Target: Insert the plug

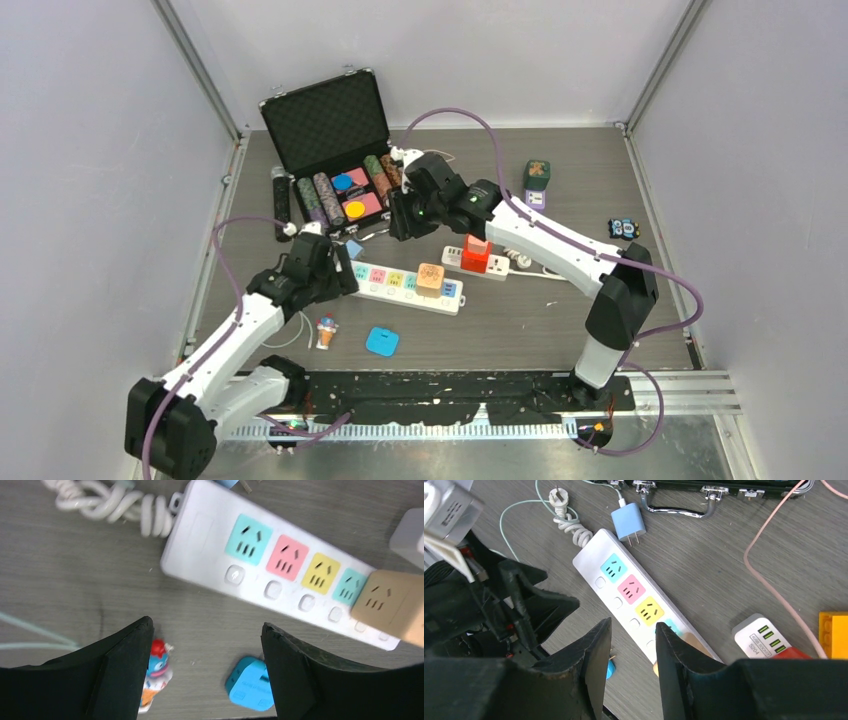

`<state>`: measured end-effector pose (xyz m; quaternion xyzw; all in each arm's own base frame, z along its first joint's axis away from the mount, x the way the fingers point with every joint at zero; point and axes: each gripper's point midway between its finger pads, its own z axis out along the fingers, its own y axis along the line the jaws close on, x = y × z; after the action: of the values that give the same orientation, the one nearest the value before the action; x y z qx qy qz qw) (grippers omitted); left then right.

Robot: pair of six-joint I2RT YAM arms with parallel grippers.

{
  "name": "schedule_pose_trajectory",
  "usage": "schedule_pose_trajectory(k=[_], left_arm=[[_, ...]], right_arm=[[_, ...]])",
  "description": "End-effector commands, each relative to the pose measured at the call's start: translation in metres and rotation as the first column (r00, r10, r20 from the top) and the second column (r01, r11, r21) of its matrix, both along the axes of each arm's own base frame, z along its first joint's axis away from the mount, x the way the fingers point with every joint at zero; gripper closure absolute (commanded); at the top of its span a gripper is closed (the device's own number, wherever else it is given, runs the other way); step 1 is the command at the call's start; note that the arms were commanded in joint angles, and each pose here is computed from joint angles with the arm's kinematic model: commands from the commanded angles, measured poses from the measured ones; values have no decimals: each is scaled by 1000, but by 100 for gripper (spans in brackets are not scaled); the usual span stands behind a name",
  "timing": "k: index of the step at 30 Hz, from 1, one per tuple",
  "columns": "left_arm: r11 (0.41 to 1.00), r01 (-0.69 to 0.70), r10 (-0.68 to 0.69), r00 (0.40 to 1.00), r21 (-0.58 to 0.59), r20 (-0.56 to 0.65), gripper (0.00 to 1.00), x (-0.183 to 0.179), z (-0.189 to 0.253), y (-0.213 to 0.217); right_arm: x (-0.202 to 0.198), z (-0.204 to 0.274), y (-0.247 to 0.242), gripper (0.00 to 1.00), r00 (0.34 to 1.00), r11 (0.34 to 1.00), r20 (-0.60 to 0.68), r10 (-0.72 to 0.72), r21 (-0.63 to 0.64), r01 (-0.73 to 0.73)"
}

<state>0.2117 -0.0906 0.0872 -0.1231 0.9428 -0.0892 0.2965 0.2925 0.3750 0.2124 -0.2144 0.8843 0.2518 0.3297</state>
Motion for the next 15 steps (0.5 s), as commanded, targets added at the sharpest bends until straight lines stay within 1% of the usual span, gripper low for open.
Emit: schedule_pose_trajectory(k=[1, 4, 7, 10, 12, 14, 15], left_arm=[[996, 63, -49, 979, -61, 198, 22, 56, 29, -24], [998, 52, -45, 974, -28, 221, 22, 84, 33, -25], [1000, 11, -9, 984, -7, 176, 23, 107, 29, -20], [999, -32, 32, 994, -9, 108, 18, 125, 23, -16], [999, -39, 39, 994, -7, 97, 18, 136, 20, -18], [998, -57, 57, 995, -1, 82, 17, 146, 16, -19], [997, -71, 71, 996, 4, 52, 18, 145, 10, -18]], right_arm=[[14, 48, 4, 57, 992, 996, 122, 41, 79, -51], [22, 50, 0, 56, 991, 996, 131, 29, 78, -40], [29, 47, -4, 56, 991, 997, 134, 14, 68, -23], [34, 47, -8, 56, 992, 998, 129, 6, 55, -14], [37, 45, -11, 56, 992, 999, 127, -1, 46, -5], [39, 44, -13, 56, 992, 999, 128, -8, 39, 3], [42, 42, -15, 56, 992, 999, 127, -14, 34, 9]])
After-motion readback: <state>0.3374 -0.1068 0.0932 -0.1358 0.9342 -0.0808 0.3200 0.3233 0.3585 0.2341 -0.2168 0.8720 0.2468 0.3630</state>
